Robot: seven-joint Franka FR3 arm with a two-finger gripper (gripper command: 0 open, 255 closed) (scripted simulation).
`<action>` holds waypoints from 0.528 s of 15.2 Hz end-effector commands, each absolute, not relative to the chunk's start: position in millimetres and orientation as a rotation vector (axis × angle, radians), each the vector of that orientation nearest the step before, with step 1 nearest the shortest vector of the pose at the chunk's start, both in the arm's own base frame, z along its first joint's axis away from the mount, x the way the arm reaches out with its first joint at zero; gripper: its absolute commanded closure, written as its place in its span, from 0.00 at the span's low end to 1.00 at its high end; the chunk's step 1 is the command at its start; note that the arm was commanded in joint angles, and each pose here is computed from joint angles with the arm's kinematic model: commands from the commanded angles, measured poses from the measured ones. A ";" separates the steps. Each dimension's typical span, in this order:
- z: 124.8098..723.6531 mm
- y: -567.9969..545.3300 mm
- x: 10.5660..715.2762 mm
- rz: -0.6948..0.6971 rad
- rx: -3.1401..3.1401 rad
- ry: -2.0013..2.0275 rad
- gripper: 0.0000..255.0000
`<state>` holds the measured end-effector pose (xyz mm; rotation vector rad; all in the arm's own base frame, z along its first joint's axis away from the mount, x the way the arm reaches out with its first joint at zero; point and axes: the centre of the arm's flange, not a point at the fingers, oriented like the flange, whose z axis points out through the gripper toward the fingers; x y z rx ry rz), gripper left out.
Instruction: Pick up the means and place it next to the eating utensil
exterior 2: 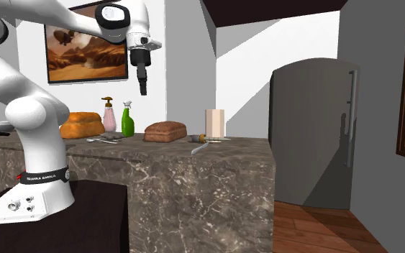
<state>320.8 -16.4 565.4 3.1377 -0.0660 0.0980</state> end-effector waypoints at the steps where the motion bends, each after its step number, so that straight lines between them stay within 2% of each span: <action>1: 565.4 -16.4 320.8 0.098 3.138 -0.066 0.00; 8: 514.5 -36.7 399.8 0.046 3.108 0.397 0.00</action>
